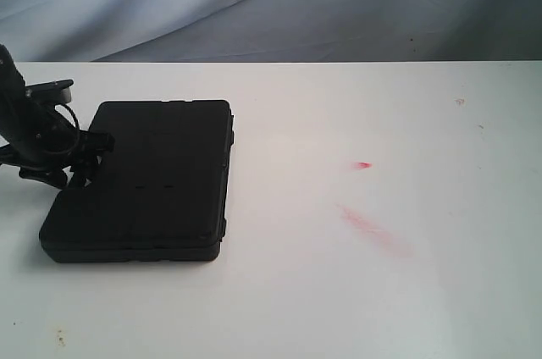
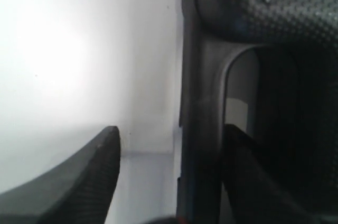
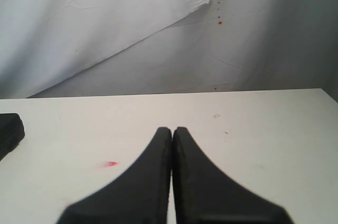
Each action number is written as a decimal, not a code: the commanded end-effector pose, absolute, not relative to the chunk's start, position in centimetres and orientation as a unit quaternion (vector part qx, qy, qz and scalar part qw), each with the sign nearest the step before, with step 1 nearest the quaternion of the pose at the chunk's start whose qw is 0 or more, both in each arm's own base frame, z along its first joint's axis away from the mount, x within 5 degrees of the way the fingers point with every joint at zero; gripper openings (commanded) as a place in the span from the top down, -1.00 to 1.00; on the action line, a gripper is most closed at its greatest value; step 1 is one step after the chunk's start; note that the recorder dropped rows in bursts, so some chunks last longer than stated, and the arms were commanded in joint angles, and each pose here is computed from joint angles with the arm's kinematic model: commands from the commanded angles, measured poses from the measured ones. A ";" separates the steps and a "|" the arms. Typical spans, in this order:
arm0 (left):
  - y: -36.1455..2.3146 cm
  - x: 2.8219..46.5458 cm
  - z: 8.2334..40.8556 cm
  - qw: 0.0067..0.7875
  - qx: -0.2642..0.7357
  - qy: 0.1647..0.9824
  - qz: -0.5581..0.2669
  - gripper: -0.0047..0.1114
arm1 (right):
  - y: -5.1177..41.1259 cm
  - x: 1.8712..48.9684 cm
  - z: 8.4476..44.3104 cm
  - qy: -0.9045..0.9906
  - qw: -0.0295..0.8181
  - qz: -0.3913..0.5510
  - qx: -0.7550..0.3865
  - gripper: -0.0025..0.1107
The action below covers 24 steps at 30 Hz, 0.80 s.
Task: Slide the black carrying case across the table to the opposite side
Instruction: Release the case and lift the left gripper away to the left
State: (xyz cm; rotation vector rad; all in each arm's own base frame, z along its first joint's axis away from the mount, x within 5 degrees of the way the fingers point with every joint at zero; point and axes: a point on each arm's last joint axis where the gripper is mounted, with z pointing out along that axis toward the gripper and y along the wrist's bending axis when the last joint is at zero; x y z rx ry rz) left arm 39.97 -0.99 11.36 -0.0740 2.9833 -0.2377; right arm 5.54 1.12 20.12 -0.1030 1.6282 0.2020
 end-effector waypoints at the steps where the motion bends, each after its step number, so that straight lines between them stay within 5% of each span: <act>1: -1.0 39.9 13.7 0.101 -0.027 0.991 -0.081 -0.02 | 1.1 5.5 20.1 0.722 0.686 0.083 -0.048 0.96; 20: -1.9 36.5 22.2 0.098 -0.024 0.986 -0.131 0.00 | 1.1 5.5 20.1 0.722 0.686 0.083 -0.048 0.96; 24: -2.1 34.9 23.8 0.128 -0.009 0.983 -0.131 0.28 | 1.1 5.5 20.1 0.722 0.686 0.083 -0.048 0.96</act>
